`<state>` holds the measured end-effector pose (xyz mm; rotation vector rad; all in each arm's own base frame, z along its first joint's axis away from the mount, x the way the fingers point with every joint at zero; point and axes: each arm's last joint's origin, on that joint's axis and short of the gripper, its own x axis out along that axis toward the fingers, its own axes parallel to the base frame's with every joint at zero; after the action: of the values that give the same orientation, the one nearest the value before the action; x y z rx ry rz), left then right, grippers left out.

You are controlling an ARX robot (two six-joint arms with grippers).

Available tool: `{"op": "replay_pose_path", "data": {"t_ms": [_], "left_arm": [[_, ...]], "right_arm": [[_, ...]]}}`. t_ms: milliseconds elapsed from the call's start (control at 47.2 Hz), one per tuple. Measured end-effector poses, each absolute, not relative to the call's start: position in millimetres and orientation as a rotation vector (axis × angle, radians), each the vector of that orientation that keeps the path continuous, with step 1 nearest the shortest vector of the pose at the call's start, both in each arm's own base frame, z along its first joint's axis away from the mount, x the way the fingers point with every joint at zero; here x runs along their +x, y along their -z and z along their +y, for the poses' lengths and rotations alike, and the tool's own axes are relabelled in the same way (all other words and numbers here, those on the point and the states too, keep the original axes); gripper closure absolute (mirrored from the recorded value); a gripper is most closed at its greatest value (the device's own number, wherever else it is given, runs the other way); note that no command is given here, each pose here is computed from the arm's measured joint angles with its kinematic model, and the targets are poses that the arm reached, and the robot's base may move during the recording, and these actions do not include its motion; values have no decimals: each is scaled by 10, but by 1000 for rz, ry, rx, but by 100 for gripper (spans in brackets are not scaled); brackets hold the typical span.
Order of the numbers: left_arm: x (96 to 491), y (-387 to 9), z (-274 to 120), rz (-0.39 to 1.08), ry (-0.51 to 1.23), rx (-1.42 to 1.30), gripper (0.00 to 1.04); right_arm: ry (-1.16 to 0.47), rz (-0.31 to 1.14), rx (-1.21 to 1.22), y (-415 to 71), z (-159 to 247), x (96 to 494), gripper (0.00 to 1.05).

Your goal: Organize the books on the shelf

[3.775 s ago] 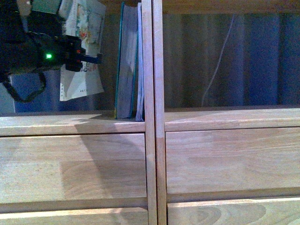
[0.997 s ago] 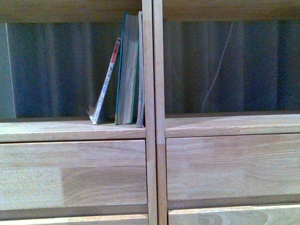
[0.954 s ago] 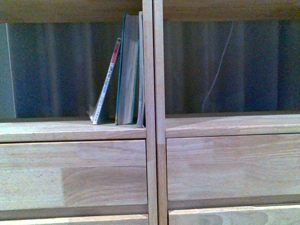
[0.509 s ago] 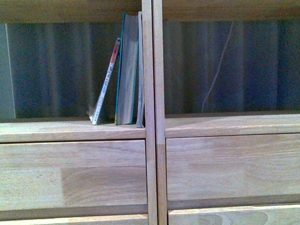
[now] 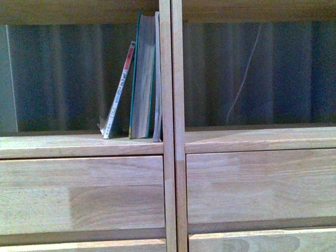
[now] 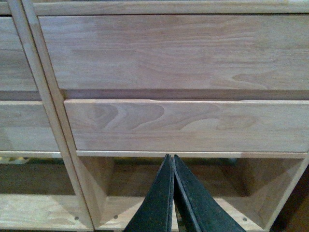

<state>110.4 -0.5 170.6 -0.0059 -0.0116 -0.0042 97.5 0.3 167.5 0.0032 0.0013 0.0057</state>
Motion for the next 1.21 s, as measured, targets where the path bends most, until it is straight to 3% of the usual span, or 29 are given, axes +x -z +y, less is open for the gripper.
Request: {"op": "replay_pose_path", "data": {"t_ms": [615, 1209], "left_arm": [[973, -1679, -4, -10, 3, -5, 102], [973, -1678, -4, -9, 3, -5, 14]], "right_arm": [[-3, -6, 2, -1680, 2, 971, 101], [-2, -6, 3, -1681, 2, 971, 17]]}}
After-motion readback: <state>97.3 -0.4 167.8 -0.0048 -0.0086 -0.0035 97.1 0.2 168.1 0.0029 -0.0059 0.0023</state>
